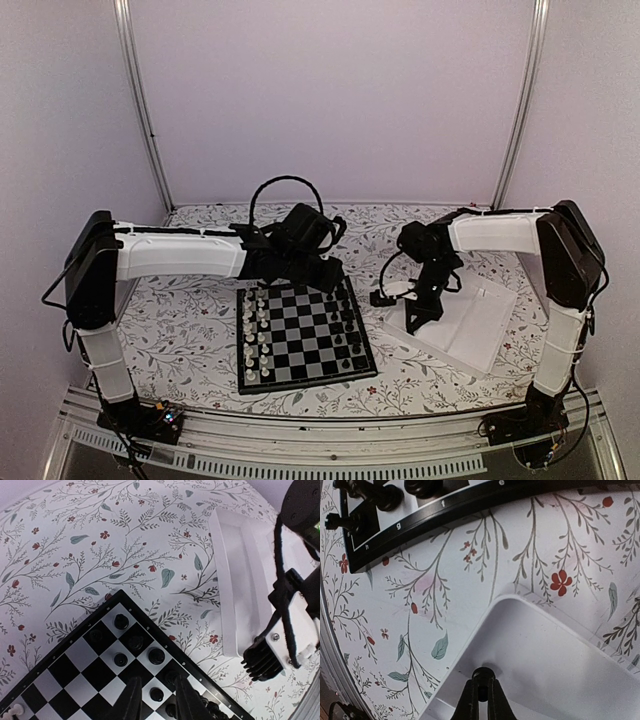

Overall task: Set up the chess pieces on the board
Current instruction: Pick up the chess piece from the storage box, then place the chess piece on the chessboard.

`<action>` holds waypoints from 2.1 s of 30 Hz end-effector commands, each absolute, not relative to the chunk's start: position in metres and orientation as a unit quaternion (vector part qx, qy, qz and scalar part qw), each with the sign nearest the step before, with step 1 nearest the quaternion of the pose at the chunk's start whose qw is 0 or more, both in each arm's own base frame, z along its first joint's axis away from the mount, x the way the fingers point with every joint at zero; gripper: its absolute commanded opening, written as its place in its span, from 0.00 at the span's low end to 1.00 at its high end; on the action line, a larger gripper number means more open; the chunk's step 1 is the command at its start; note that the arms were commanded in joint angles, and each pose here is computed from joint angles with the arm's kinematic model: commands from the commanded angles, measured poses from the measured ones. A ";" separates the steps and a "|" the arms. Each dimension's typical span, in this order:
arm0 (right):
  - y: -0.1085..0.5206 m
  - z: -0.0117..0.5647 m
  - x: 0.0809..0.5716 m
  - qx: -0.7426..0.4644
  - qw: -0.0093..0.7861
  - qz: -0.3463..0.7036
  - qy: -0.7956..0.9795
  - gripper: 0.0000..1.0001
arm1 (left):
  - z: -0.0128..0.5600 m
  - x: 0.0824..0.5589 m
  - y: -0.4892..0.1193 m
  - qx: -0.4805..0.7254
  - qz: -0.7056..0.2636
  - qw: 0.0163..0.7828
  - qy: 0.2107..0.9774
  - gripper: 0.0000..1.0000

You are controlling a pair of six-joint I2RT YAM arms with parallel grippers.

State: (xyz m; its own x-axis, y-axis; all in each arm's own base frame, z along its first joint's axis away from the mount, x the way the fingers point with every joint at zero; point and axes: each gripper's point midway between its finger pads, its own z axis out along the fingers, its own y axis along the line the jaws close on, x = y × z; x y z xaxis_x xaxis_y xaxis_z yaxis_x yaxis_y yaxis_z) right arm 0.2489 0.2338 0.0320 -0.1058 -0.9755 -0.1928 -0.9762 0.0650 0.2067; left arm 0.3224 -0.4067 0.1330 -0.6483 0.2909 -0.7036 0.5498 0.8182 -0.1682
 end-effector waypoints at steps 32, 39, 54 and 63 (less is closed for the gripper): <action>0.396 0.110 0.300 -0.724 0.131 0.099 0.670 0.00 | 0.178 0.314 -0.258 0.099 -0.120 0.433 0.888 0.29; 0.413 0.086 0.307 -0.715 0.120 0.110 0.680 0.00 | 0.180 0.309 -0.250 0.100 -0.120 0.439 0.885 0.29; 0.420 0.053 0.307 -0.720 0.102 0.099 0.679 0.00 | 0.174 0.309 -0.243 0.102 -0.115 0.437 0.886 0.30; 0.419 0.045 0.310 -0.721 0.100 0.088 0.680 0.03 | 0.171 0.309 -0.243 0.100 -0.115 0.434 0.888 0.30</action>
